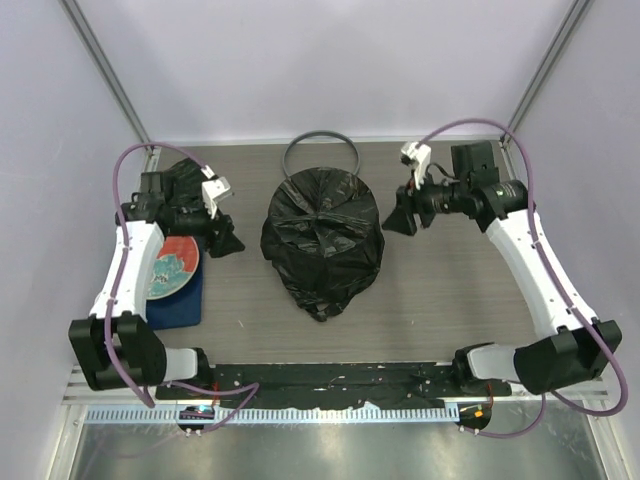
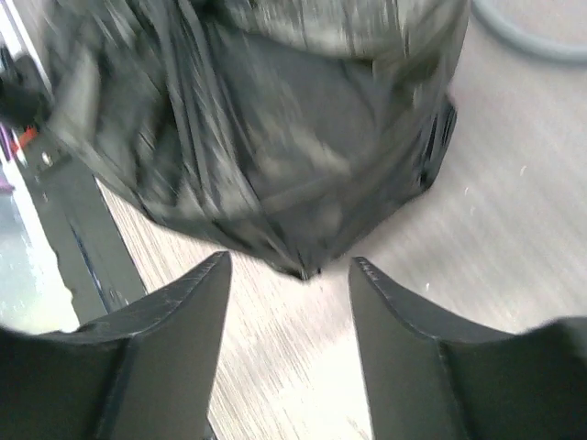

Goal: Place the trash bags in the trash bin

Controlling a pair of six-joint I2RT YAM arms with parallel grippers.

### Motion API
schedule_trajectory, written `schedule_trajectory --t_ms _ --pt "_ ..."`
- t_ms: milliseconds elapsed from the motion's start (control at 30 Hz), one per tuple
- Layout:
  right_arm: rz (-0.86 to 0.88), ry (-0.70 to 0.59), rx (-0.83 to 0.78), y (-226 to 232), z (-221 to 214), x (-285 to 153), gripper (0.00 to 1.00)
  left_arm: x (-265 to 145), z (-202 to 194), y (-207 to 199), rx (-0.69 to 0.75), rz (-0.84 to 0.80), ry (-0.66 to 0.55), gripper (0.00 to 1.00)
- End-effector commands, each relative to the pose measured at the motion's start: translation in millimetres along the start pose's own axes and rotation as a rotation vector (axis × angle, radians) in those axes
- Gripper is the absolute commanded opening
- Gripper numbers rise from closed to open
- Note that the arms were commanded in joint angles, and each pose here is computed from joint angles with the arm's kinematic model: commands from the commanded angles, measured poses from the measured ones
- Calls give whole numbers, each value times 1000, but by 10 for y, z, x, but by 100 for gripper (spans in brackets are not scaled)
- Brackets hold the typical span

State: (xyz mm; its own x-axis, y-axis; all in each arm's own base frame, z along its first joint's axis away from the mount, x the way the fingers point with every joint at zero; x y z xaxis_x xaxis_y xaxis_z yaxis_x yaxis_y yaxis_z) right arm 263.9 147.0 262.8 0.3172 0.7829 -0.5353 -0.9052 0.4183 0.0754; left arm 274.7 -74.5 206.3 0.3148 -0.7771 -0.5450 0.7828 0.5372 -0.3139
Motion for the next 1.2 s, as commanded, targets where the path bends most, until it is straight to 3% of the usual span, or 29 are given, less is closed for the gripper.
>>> schedule_trajectory --t_ms 0,67,200,433,500,700,900,1167 --pt "-50 -100 -44 179 883 -49 52 -71 344 92 -38 105 -146 71" --pt "8 -102 -59 292 1081 203 38 -67 435 118 -91 114 -186 71" --pt "30 -118 -166 391 1381 464 25 -65 555 203 -106 125 -205 71" --pt "24 110 -306 432 1142 1174 19 -114 525 239 -86 200 -215 71" --pt "-39 236 -304 247 880 1395 19 -110 475 240 -98 216 -213 71" --pt "-39 491 -349 -12 150 1769 32 -94 361 242 -112 240 -201 72" --pt "100 623 -316 55 -682 1910 36 -67 335 244 -139 240 -209 72" --pt "183 755 -204 44 -1126 1631 38 -75 371 247 -136 236 -218 72"
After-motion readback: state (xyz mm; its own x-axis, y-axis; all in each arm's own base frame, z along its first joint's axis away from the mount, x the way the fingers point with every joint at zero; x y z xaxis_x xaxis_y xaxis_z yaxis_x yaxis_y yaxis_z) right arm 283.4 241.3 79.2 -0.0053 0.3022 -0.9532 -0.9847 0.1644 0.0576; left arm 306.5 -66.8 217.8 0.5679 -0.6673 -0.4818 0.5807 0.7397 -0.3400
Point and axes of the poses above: each gripper's point midway between its finger pads, its own x axis out along the fingers, its own y axis along the line the jaws close on, z = x × y, the point moved 3 cm from there along -x, back along the fingers, and after that the axes turned 11 degrees about -x, right-handed, at the moved point
